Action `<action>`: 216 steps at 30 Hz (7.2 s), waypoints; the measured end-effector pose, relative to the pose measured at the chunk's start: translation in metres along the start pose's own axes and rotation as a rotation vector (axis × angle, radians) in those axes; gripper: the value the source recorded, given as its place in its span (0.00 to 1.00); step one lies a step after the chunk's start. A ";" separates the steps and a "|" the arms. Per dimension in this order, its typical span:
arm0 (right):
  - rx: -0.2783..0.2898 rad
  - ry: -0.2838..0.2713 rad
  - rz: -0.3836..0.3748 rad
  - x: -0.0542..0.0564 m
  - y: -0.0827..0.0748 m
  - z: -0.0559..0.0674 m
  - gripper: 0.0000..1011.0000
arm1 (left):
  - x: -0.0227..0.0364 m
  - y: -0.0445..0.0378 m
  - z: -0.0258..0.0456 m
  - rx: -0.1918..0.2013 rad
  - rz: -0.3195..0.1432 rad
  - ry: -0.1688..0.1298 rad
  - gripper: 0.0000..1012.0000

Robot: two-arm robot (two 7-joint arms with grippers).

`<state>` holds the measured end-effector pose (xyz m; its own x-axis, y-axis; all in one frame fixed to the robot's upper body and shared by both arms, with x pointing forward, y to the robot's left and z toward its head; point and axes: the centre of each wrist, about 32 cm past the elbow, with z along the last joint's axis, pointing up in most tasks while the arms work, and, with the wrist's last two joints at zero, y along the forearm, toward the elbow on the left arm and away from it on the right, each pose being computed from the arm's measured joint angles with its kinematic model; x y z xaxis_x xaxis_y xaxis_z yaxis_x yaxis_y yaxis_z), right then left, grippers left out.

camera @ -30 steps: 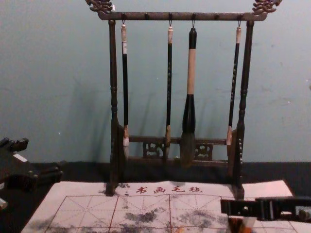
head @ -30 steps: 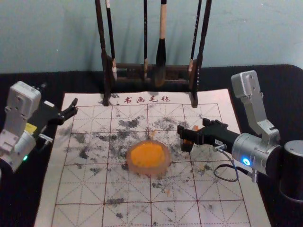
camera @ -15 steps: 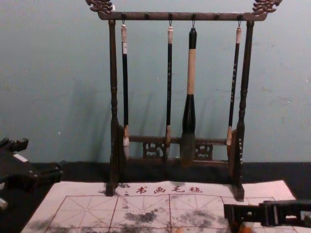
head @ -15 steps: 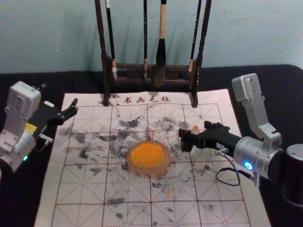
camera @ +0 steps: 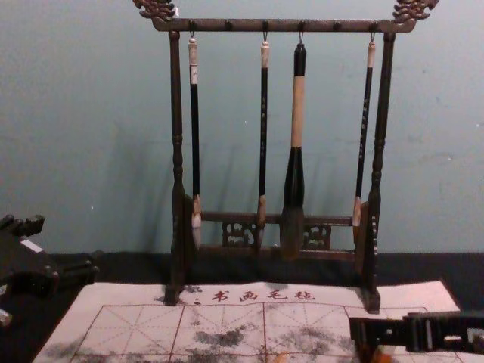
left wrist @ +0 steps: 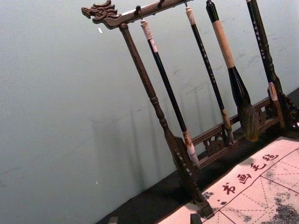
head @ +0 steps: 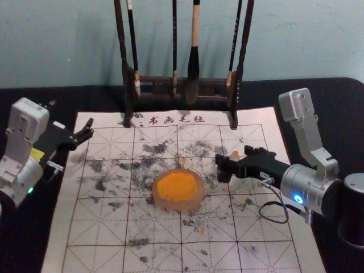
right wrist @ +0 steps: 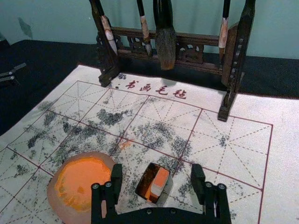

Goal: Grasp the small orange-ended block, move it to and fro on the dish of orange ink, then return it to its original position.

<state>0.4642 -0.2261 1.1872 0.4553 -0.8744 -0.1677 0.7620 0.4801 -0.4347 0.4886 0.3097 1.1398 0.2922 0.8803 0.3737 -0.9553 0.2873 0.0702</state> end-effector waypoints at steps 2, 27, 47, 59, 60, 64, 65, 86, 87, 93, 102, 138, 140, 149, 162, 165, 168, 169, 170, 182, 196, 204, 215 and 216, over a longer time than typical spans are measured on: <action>0.000 0.000 0.000 0.000 0.000 0.000 0.90 | 0.0000 0.0000 0.0000 0.000 0.000 0.000 0.99; 0.000 0.003 0.000 0.000 0.000 0.000 0.17 | 0.0000 0.0000 0.0000 0.000 0.000 0.000 0.99; 0.011 0.007 0.013 0.000 -0.002 0.002 0.13 | 0.0000 0.0000 0.0000 0.000 0.000 0.000 0.99; 0.082 -0.063 0.038 0.001 -0.016 0.018 0.13 | 0.0000 0.0000 0.0000 0.000 0.000 0.000 0.99; 0.089 -0.074 0.041 0.001 -0.017 0.019 0.13 | 0.0000 0.0000 0.0000 0.000 0.000 0.000 0.99; 0.130 -0.128 0.075 0.005 -0.024 0.024 0.13 | 0.0000 0.0000 0.0000 0.000 0.000 0.000 0.99; 0.137 -0.139 0.085 0.005 -0.025 0.025 0.13 | 0.0000 0.0000 0.0000 0.000 0.000 0.000 0.99; 0.141 -0.460 0.426 0.040 0.013 0.057 0.13 | 0.0000 0.0000 0.0000 0.000 0.000 0.000 0.99; 0.134 -0.464 0.436 0.040 0.014 0.059 0.13 | 0.0000 0.0000 0.0000 0.000 0.000 0.000 0.99; 0.083 -0.492 0.503 0.040 0.026 0.065 0.13 | 0.0000 0.0000 0.0000 0.000 0.000 0.000 0.99; 0.017 -0.505 0.546 0.034 0.038 0.062 0.13 | 0.0000 0.0000 0.0000 0.000 0.000 0.000 0.99; -0.073 -0.500 0.541 0.025 0.076 0.071 0.13 | 0.0000 0.0000 0.0000 0.000 0.000 0.000 0.99; -0.073 -0.501 0.540 0.026 0.076 0.071 0.13 | 0.0000 0.0000 0.0000 0.000 0.000 0.000 0.99; -0.075 -0.510 0.541 0.027 0.074 0.072 0.13 | 0.0000 0.0000 0.0000 0.000 0.000 0.000 0.99; -0.078 -0.523 0.531 0.026 0.076 0.072 0.13 | 0.0000 0.0000 0.0000 0.000 0.000 0.000 0.99; -0.081 -0.525 0.527 0.026 0.077 0.072 0.13 | 0.0000 0.0000 0.0000 0.000 0.000 0.000 0.99; -0.083 -0.527 0.526 0.025 0.077 0.071 0.13 | 0.0000 0.0000 0.0000 0.000 0.000 0.000 0.99; -0.083 -0.527 0.526 0.025 0.077 0.071 0.13 | 0.0000 0.0000 0.0000 0.000 0.000 0.000 0.99; -0.084 -0.527 0.526 0.025 0.077 0.071 0.13 | 0.0000 0.0000 0.0000 0.000 0.000 0.000 0.99; -0.088 -0.528 0.524 0.025 0.077 0.070 0.13 | 0.0000 0.0000 0.0000 0.000 0.000 0.000 0.99; -0.087 -0.531 0.524 0.028 0.074 0.072 0.13 | 0.0000 0.0000 0.0000 0.000 0.000 0.000 0.99; -0.090 -0.536 0.526 0.031 0.071 0.071 0.13 | 0.0000 0.0000 0.0000 0.000 0.000 0.000 0.99; -0.096 -0.541 0.538 0.033 0.067 0.068 0.13 | 0.0000 0.0000 0.0000 0.000 0.000 0.000 0.99; -0.096 -0.541 0.540 0.033 0.066 0.067 0.13 | 0.0000 0.0000 0.0000 0.000 0.000 0.000 0.99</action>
<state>0.5605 -0.2183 1.2128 0.9335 -0.3524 0.0669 0.3378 0.8010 -0.4942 0.4886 0.3097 1.1398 0.2922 0.8803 0.3737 -0.9553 0.2873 0.0702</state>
